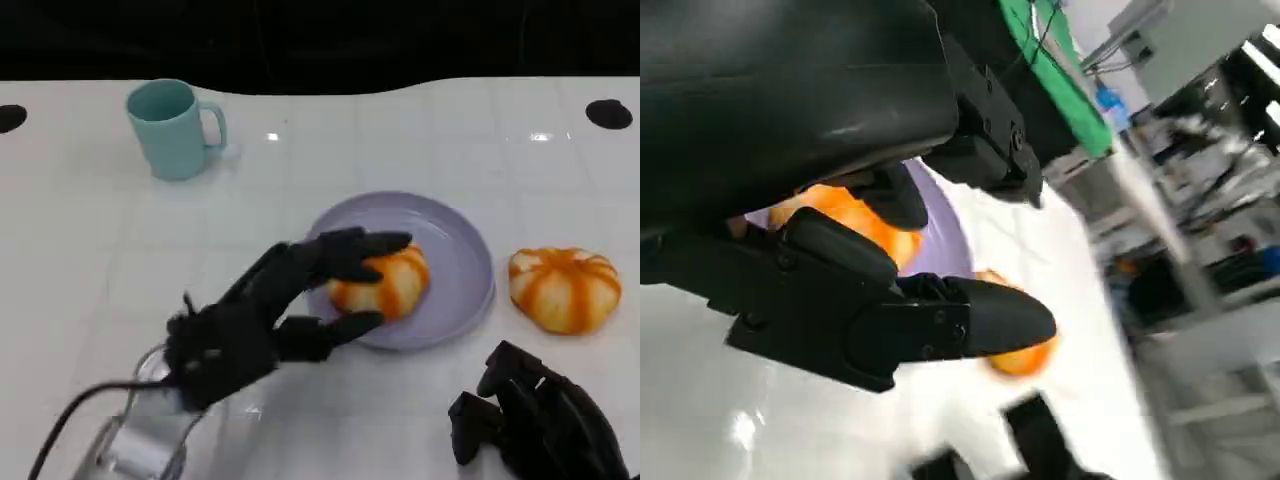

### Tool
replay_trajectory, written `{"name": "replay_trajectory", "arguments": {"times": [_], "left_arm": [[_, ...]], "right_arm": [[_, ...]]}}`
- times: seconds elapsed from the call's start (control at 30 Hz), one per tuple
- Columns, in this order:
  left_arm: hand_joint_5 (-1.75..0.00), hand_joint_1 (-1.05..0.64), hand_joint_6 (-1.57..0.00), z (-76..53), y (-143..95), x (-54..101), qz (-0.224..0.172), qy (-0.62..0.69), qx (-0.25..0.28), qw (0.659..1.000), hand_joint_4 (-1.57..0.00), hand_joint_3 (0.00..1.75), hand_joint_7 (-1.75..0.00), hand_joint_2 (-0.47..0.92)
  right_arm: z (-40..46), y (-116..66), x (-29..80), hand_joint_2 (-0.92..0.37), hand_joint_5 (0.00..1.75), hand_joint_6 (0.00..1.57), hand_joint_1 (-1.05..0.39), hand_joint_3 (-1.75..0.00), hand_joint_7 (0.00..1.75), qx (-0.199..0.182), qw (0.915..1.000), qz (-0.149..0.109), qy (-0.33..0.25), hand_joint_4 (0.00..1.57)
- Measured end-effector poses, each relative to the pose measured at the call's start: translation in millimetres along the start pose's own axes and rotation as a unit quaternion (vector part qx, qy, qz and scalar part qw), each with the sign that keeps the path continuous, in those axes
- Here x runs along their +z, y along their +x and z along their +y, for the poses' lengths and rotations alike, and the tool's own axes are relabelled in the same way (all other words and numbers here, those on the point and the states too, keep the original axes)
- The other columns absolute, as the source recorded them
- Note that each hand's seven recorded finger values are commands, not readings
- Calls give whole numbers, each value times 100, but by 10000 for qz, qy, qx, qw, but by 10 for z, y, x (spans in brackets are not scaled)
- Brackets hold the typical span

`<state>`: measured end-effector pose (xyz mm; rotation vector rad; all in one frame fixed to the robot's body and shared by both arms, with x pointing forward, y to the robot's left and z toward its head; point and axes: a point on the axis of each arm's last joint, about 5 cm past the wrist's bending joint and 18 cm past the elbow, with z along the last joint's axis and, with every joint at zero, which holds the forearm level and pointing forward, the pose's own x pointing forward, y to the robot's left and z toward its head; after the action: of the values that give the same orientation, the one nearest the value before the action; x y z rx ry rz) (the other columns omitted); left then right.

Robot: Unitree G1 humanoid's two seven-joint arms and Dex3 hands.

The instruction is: Grasp the bread from the table and place it into the plate.

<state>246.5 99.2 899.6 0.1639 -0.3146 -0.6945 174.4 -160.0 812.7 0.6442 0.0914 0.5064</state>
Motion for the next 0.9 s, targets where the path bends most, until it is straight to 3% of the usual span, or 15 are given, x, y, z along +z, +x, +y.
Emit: {"name": "replay_trajectory", "arguments": {"times": [0.03,0.1,0.47,0.73,0.9], "left_arm": [[-164,-69,-44,-6,-58,-25,-31,-289,76,9995,-44,37,-132,92],[-172,-71,-42,-16,-165,-55,-94,-840,249,9961,-53,37,-156,92],[-175,-76,-52,-145,-632,-148,-15,-3553,470,9336,-79,32,-174,92],[-175,-72,-59,-283,-857,-209,110,-4283,402,9027,-85,29,-175,92],[-175,-72,-60,-279,-885,-219,130,-4307,419,9014,-85,30,-175,92]], "right_arm": [[1,1,0,-92,168,68,-56,-24,144,2,10000,-4,3,78],[1,0,-2,-92,168,68,-56,-24,144,1,10000,-8,10,78],[2,3,1,-92,168,68,-55,-24,143,6,10000,-6,7,78],[-3,2,5,-92,169,69,-57,-23,143,4,10000,2,0,78],[-12,-2,6,-92,169,68,-56,-23,142,-10,10000,20,3,77]]}}
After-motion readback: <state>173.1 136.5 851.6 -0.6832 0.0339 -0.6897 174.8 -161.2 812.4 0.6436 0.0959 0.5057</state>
